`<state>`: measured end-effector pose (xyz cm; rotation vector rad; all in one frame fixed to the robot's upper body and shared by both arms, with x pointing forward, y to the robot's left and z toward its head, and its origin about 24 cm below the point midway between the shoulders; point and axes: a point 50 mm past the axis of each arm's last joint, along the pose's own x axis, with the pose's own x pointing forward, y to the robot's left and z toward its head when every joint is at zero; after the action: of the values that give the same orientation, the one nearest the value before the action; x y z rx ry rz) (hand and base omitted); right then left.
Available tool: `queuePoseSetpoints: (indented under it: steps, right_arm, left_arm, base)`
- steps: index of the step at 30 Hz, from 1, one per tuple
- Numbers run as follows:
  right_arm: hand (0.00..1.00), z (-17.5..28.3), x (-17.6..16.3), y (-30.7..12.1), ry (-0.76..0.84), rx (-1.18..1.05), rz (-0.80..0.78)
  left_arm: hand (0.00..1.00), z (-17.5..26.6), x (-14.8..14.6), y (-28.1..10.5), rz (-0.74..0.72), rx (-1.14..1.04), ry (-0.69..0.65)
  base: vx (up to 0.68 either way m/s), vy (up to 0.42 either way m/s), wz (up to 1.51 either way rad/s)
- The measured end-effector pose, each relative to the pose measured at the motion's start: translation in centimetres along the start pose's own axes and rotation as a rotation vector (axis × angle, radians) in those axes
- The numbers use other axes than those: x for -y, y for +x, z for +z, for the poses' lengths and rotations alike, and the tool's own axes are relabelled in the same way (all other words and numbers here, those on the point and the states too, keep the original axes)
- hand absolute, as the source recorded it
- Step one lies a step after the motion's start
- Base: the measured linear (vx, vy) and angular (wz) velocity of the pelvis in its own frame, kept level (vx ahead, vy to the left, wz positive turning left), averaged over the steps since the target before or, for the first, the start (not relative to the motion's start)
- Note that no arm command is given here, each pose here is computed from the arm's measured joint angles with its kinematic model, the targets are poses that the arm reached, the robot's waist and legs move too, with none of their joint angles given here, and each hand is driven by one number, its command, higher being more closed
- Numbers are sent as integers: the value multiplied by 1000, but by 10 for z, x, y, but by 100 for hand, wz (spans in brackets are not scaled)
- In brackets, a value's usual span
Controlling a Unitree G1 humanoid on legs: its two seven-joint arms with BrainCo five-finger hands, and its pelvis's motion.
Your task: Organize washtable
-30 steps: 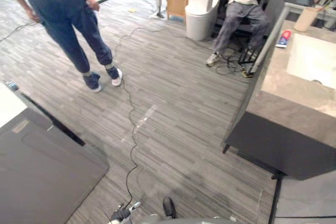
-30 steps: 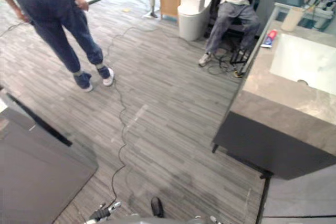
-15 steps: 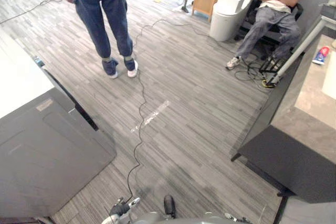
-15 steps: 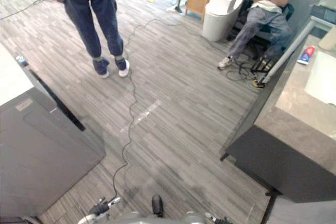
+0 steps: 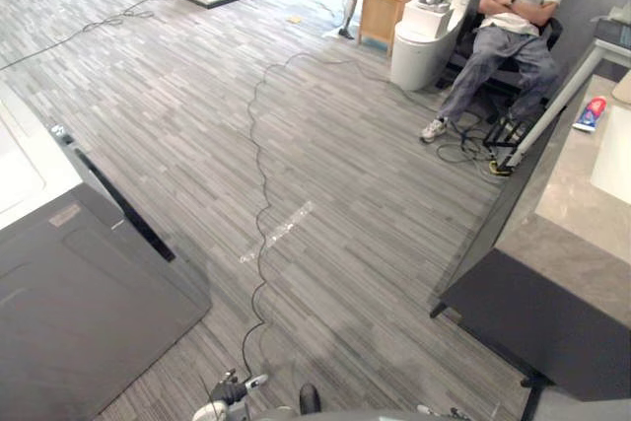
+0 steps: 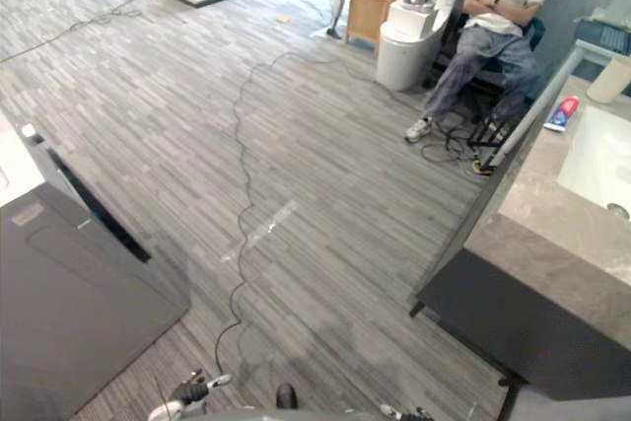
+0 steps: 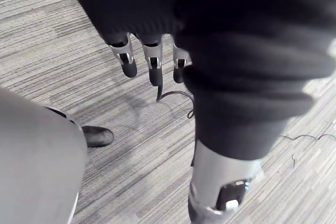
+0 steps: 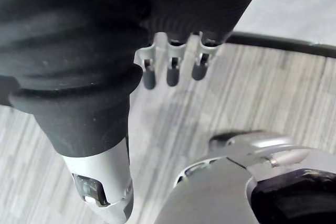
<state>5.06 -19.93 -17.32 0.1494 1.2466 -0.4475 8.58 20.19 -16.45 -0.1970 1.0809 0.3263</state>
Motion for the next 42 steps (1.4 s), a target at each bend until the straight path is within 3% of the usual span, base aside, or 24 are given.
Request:
queuePoseSetpoints:
  steps: [8, 20, 38, 42]
  right_arm:
    - [0, 0, 0, 0, 17, 9, 20]
    - [0, 0, -2, -1, 100, 26, 60]
    - [0, 4, -1, -5, 211, 102, 71]
    - [0, 9, 5, -6, 184, 140, 56]
  left_arm:
    - [0, 0, 0, 0, 4, 0, -13]
    - [0, -6, -11, -2, 109, -7, -224]
    - [0, -9, -11, -5, 115, 3, -144]
    - [0, -11, -4, -9, 131, 38, -273]
  base:
    - [0, -5, -6]
    - [7, -59, -2]
    - [307, 56, 32]
    - [564, -56, 23]
